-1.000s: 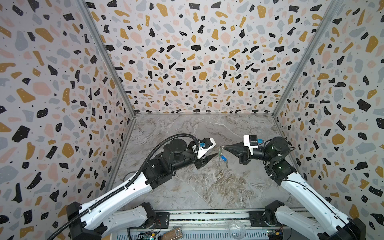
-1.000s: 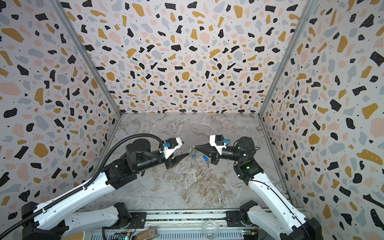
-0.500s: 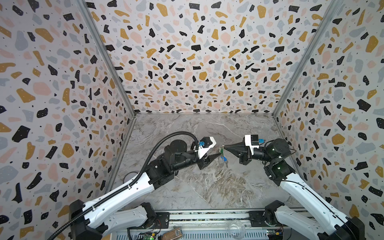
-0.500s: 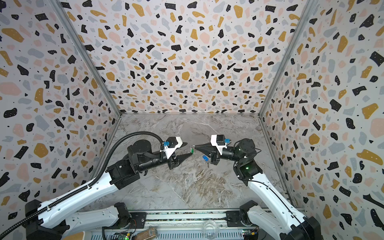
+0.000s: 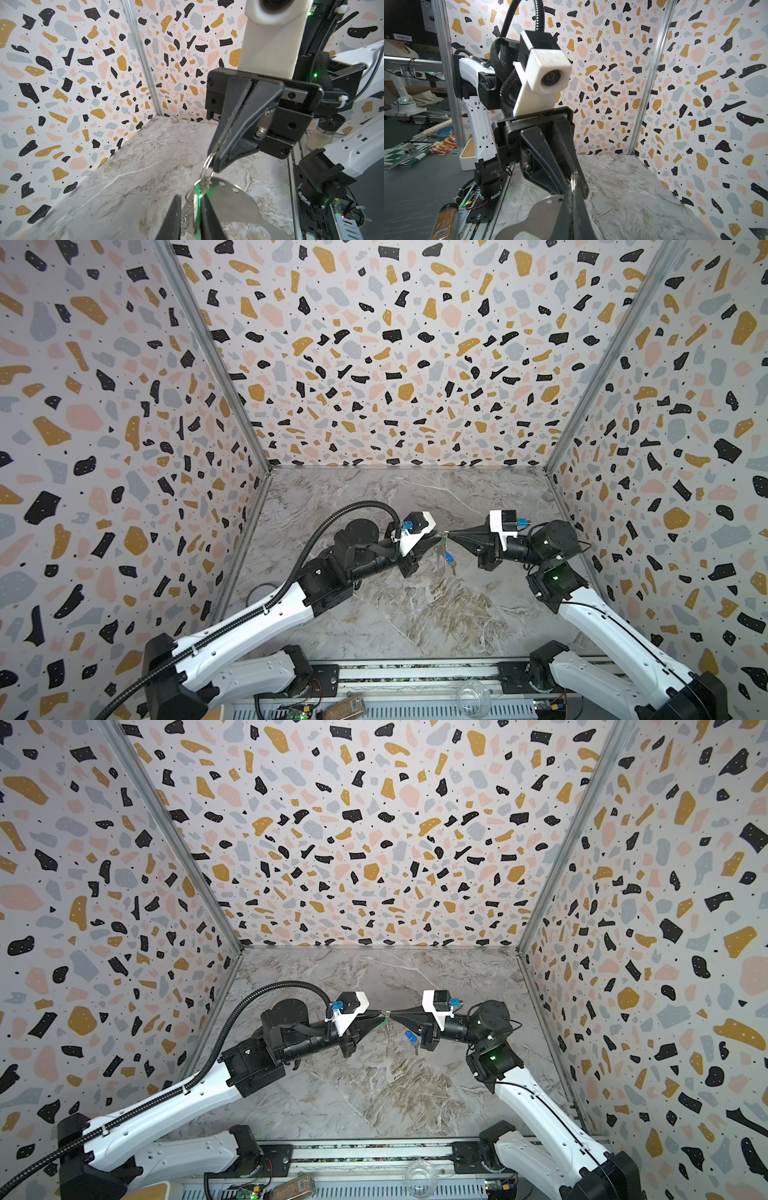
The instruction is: Remove the keys from the keyring
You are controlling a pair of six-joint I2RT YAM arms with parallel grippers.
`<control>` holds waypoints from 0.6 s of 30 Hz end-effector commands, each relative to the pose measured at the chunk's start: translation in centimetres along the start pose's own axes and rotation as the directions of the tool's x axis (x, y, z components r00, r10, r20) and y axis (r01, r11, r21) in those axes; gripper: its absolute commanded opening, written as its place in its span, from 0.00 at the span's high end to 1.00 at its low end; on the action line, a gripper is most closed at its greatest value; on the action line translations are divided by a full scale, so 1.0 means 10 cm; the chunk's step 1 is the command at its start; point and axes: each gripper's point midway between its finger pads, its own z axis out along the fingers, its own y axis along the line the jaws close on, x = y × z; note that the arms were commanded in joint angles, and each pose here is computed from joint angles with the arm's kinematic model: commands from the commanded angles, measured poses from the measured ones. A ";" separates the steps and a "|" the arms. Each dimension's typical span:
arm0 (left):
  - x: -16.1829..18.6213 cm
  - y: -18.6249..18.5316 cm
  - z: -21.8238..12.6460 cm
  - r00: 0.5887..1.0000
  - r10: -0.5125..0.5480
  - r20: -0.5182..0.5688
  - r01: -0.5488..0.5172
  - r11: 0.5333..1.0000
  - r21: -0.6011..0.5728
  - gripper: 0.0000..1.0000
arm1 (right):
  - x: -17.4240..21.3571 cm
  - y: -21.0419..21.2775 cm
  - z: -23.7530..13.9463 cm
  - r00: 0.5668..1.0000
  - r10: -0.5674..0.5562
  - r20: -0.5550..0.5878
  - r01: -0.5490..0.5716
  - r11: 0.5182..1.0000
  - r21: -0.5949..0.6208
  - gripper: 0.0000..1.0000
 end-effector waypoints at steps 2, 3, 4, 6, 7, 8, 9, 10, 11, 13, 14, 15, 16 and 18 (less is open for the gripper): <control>-0.19 -0.01 -0.02 0.998 0.015 0.062 -0.015 1.000 0.004 0.87 | -0.18 -0.02 -0.03 0.997 -0.040 0.060 0.038 0.999 0.035 1.00; -0.18 -0.01 -0.01 0.998 0.016 0.057 -0.017 1.000 0.006 0.88 | -0.20 -0.02 -0.03 0.997 -0.043 0.070 0.041 0.998 0.039 1.00; -0.18 -0.01 -0.01 0.998 0.017 0.056 -0.017 1.000 0.007 0.90 | -0.22 -0.02 -0.04 0.996 -0.046 0.079 0.042 0.998 0.043 1.00; -0.17 -0.03 0.00 0.999 0.016 0.048 -0.017 1.000 0.018 0.93 | -0.25 -0.03 -0.05 0.994 -0.049 0.094 0.044 0.998 0.052 1.00; -0.16 -0.03 0.01 0.999 0.017 0.043 -0.018 1.000 0.022 0.94 | -0.26 -0.03 -0.05 0.994 -0.051 0.100 0.045 0.997 0.057 1.00; -0.15 -0.04 0.02 0.999 0.017 0.037 -0.018 0.999 0.029 0.95 | -0.26 -0.03 -0.05 0.993 -0.053 0.104 0.048 0.997 0.057 1.00; -0.14 -0.05 0.03 0.999 0.018 0.032 -0.019 0.999 0.034 0.95 | -0.28 -0.03 -0.06 0.992 -0.056 0.110 0.050 0.997 0.059 1.00; -0.14 -0.05 0.05 0.999 0.018 0.027 -0.019 0.999 0.040 0.96 | -0.29 -0.03 -0.06 0.992 -0.054 0.113 0.048 0.997 0.059 1.00; -0.13 -0.06 0.06 1.000 0.019 0.019 -0.020 0.999 0.047 0.96 | -0.29 -0.03 -0.06 0.991 -0.055 0.119 0.048 0.997 0.058 1.00; -0.11 -0.07 0.09 1.000 0.018 0.008 -0.018 0.998 0.057 0.97 | -0.31 -0.02 -0.06 0.990 -0.055 0.128 0.047 0.997 0.060 1.00; -0.10 -0.08 0.10 1.000 0.017 0.003 -0.017 0.998 0.062 0.97 | -0.31 -0.03 -0.07 0.990 -0.055 0.134 0.047 0.997 0.062 1.00; -0.09 -0.08 0.11 1.000 0.016 -0.002 -0.015 0.998 0.065 0.97 | -0.32 -0.02 -0.07 0.989 -0.054 0.137 0.046 0.997 0.062 1.00; -0.10 -0.10 0.11 1.000 0.018 -0.003 -0.018 0.997 0.072 0.97 | -0.32 -0.02 -0.07 0.989 -0.056 0.140 0.048 0.997 0.063 1.00; -0.09 -0.10 0.12 1.000 0.015 -0.008 -0.014 0.997 0.078 0.97 | -0.32 -0.03 -0.07 0.988 -0.057 0.142 0.048 0.997 0.065 1.00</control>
